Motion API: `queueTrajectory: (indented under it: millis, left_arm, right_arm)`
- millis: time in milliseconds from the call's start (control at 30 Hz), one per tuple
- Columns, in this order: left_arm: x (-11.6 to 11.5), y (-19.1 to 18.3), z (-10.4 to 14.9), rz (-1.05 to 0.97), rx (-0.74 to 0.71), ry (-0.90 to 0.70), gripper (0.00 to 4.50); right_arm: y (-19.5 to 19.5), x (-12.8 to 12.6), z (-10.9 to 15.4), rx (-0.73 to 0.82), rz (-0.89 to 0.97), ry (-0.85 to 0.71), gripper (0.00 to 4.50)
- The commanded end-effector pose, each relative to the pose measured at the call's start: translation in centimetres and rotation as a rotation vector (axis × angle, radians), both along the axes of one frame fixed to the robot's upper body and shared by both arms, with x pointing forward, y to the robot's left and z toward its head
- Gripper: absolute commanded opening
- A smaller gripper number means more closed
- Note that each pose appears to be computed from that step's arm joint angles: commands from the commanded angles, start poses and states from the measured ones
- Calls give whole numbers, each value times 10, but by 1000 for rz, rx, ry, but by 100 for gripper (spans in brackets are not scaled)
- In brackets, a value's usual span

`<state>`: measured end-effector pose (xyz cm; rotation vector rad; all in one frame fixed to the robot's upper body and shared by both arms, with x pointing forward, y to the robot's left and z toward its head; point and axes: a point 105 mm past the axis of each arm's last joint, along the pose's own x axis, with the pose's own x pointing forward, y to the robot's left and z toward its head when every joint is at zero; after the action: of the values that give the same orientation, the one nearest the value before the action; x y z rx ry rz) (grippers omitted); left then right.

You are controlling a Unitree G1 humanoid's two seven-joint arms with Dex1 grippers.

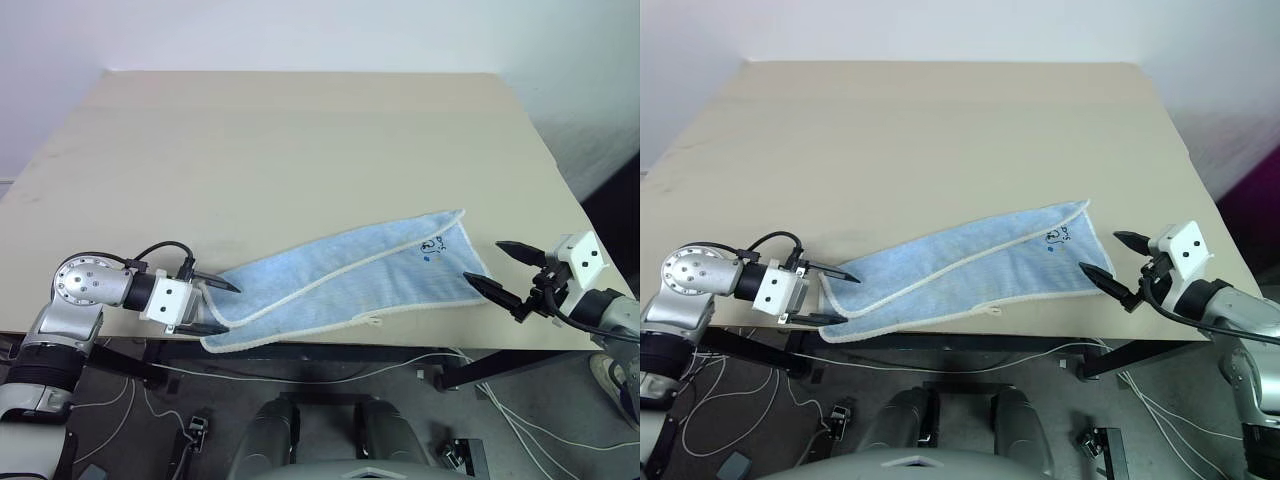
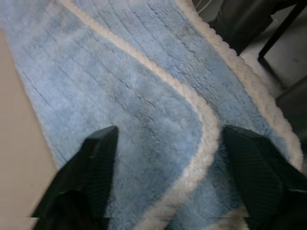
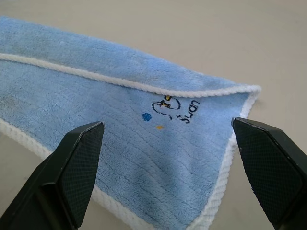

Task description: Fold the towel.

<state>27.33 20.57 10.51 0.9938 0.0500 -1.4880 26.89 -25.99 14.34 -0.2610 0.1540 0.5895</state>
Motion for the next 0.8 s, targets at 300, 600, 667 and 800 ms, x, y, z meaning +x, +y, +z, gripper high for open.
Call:
queueTrajectory:
  millis: [300, 600, 667, 800]
  left_arm:
    - [2, -2, 11, 9, -44, -39, 3]
    - [19, -1, 34, 166, -207, -31, 3]
    - [22, -1, 39, 199, -243, -38, 3]
    - [37, 8, 60, 302, -341, -81, 3]
  right_arm:
    - [5, 2, 14, -11, 15, -61, 450]
    - [16, 12, 20, -53, 47, -107, 450]
    - [16, 14, 18, -57, 52, -106, 450]
    - [13, 20, 15, -131, 53, -121, 450]
